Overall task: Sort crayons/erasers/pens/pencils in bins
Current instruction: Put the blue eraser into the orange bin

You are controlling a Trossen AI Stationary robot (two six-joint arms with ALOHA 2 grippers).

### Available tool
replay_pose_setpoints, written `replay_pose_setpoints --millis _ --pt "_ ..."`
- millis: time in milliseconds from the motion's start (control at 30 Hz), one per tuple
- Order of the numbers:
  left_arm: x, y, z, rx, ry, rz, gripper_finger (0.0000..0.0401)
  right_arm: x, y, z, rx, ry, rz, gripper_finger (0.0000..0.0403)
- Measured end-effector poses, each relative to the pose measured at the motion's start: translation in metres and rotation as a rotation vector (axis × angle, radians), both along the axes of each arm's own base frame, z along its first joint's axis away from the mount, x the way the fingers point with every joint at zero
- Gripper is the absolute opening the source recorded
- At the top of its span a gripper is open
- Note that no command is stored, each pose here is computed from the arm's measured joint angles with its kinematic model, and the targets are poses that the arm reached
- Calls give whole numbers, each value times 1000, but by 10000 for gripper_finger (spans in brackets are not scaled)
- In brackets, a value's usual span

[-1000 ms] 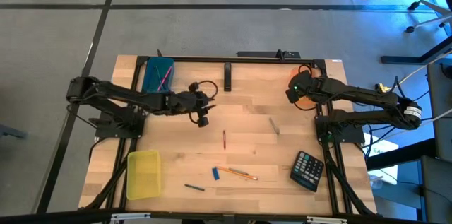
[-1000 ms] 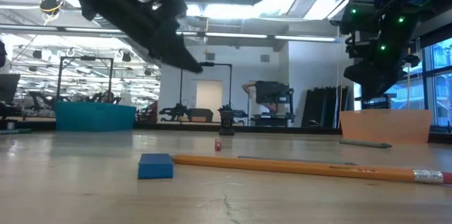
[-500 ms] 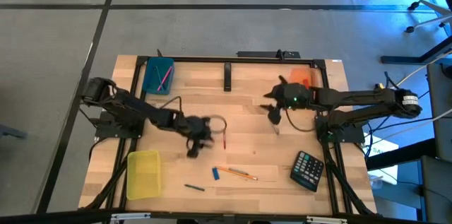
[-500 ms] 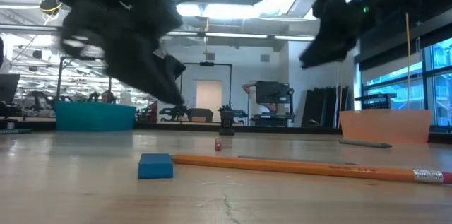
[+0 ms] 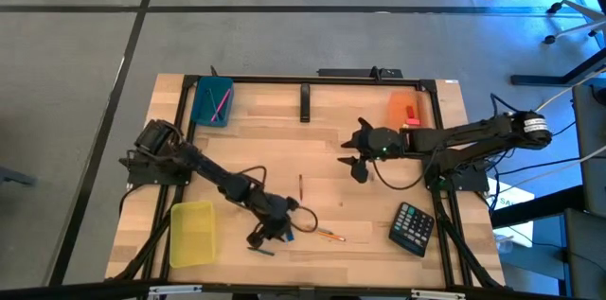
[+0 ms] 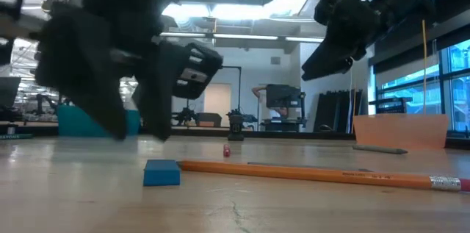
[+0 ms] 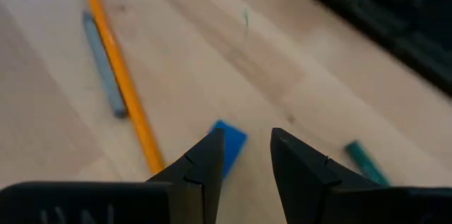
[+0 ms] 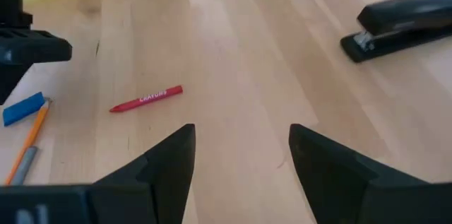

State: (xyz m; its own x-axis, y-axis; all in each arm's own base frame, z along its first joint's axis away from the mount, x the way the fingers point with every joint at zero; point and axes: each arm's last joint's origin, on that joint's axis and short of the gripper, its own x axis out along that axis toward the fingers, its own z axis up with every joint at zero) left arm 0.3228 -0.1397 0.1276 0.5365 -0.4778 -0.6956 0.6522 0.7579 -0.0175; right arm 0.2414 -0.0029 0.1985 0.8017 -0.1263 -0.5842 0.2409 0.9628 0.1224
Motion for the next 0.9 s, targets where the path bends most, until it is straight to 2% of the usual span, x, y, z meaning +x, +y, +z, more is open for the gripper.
replay_pose_setpoints --millis 200,367,567,900 --pt "2 0 1 116 -5 13 112 2 5 -5 8 20 16 231" --pt "2 0 1 151 -33 -33 142 2 5 -5 8 19 15 231" --pt "4 3 1 112 -27 -68 181 2 5 -4 1 18 -3 231" --pt "21 12 -26 69 40 -117 186 7 10 -11 15 28 -10 231"
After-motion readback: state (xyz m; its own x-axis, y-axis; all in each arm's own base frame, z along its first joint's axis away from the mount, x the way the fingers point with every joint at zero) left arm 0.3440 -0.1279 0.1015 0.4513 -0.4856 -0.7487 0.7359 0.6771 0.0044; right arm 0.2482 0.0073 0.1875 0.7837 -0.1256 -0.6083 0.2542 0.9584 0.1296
